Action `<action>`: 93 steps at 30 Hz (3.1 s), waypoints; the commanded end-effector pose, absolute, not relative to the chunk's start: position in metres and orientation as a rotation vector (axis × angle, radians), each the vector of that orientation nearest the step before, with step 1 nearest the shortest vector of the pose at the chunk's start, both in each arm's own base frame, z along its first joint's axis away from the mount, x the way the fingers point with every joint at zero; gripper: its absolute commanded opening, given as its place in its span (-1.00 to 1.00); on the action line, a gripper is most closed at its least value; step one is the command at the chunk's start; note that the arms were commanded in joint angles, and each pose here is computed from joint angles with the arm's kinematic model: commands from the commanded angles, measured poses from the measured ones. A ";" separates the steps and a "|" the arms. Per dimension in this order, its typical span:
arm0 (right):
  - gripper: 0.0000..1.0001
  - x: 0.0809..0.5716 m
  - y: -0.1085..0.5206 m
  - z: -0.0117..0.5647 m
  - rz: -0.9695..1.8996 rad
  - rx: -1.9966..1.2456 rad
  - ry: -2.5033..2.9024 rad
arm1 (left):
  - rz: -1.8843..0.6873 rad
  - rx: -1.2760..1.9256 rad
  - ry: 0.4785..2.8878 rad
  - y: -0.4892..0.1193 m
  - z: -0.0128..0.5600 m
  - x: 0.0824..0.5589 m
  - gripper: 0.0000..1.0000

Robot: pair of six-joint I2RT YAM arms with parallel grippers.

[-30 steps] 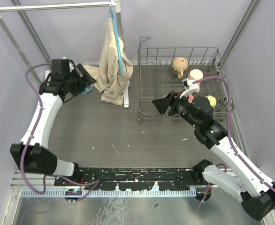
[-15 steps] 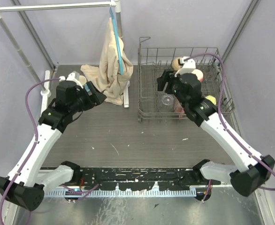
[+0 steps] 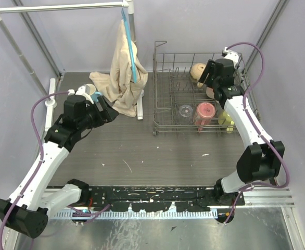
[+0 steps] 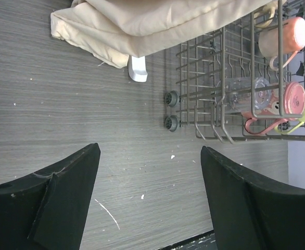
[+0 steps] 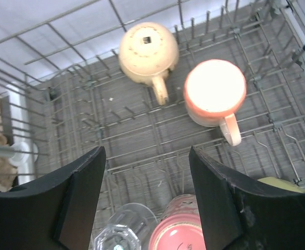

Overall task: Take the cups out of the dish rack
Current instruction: Place the cup at the center of the board, then unload the cup from the dish rack.

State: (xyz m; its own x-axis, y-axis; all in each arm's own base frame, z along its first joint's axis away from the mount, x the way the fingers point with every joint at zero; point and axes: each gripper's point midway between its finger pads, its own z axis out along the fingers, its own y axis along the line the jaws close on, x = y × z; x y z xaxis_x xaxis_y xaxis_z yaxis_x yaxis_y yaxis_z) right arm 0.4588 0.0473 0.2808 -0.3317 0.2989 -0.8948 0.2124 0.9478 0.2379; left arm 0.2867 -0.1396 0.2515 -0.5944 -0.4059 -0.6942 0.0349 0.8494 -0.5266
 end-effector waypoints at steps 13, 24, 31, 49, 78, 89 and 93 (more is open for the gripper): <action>0.42 0.483 -0.022 0.200 -0.054 0.507 2.095 | -0.697 -0.178 2.091 -0.148 0.257 0.276 0.73; 0.48 0.505 -0.030 0.166 -0.119 0.399 2.177 | -0.692 -0.170 2.094 -0.146 0.255 0.272 0.73; 0.49 0.511 -0.033 0.161 -0.043 0.392 2.137 | -0.699 -0.167 2.082 -0.146 0.257 0.270 0.73; 0.50 0.530 -0.030 0.138 -0.033 0.280 2.158 | -0.715 -0.166 2.095 -0.149 0.250 0.271 0.73; -0.10 0.548 -0.035 0.115 -0.073 0.269 2.188 | -0.719 -0.169 2.109 -0.152 0.243 0.274 0.73; -0.99 0.544 -0.037 0.111 -0.088 0.287 2.188 | -0.726 -0.166 2.106 -0.153 0.244 0.275 0.73; -0.99 0.540 -0.040 0.123 -0.093 0.321 2.142 | -0.731 -0.166 2.105 -0.154 0.245 0.274 0.73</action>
State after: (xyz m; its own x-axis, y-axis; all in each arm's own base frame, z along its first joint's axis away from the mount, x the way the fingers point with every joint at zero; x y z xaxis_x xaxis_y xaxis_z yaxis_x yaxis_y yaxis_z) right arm 0.5257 -0.0347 0.0831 -0.6486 0.1797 -0.7396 0.2297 0.9726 0.0349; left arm 0.2714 -0.1489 0.2392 -0.6196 -0.3702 -0.6921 0.1159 0.8290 -0.5471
